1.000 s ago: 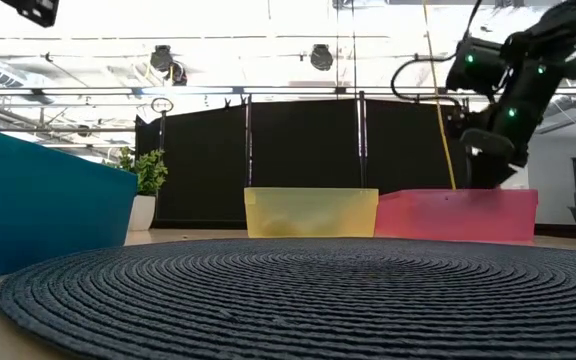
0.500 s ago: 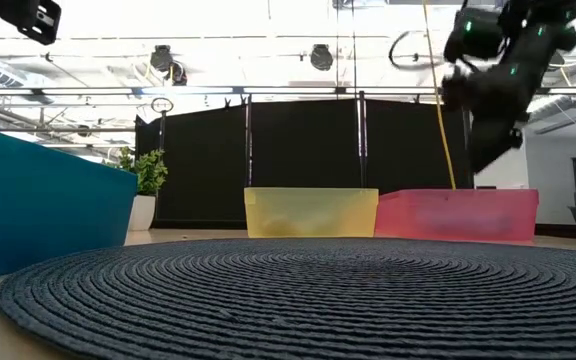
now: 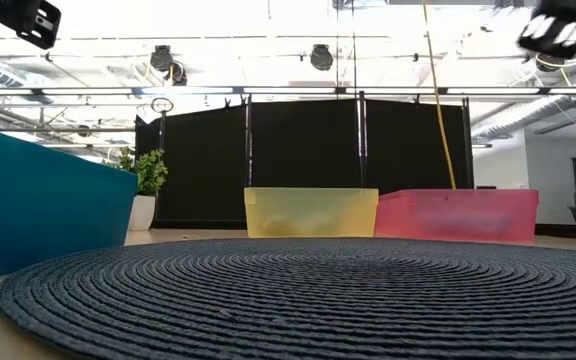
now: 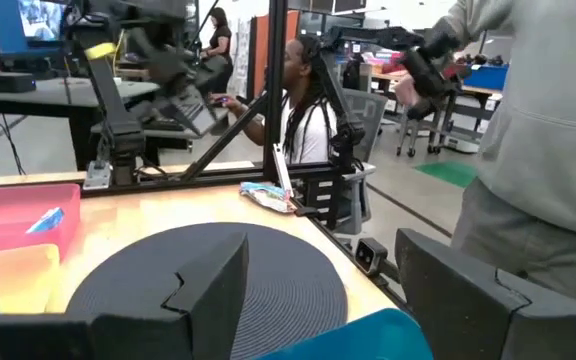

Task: Pick and place Granola Bars by type
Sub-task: Put the red granola bar into the red bin

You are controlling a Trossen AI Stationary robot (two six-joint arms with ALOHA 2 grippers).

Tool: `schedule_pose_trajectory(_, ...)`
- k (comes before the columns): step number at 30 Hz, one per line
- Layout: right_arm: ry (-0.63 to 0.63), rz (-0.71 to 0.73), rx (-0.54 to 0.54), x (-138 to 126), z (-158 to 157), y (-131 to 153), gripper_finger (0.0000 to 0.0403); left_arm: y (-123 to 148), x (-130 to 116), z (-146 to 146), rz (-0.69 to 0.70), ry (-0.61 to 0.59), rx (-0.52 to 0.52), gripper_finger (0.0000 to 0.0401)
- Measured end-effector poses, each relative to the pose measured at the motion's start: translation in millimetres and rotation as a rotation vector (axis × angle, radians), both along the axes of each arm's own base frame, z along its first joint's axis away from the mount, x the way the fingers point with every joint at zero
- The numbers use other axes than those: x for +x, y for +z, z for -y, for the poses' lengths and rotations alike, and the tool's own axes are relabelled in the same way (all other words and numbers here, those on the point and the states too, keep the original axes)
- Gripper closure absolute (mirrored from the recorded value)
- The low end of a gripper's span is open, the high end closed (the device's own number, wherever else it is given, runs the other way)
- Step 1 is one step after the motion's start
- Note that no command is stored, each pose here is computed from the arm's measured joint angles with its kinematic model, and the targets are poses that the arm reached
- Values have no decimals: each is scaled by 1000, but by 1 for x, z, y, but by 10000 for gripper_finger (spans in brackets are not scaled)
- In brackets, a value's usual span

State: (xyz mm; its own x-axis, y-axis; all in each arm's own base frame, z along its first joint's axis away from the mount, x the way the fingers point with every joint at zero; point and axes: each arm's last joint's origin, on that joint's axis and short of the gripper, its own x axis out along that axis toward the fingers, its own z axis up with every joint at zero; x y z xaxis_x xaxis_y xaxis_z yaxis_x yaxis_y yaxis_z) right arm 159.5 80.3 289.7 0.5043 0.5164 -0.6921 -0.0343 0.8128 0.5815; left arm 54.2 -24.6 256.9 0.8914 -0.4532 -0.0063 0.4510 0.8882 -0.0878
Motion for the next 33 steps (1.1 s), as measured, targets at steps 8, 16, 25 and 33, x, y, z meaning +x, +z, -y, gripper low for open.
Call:
schedule_pose_trajectory(8,145,-46,-138,-6,-79,-31,241,2,0,0,20,8,-1,135)
schedule_pose_trajectory(16,234,-84,-144,4,-136,-74,240,3,0,0,25,8,-11,146)
schedule_pose_trajectory(25,245,-107,-161,16,-160,-110,234,2,0,0,10,6,-30,135)
schedule_pose_trajectory(33,295,-158,-212,12,-165,-137,202,1,0,0,-26,-12,-65,145)
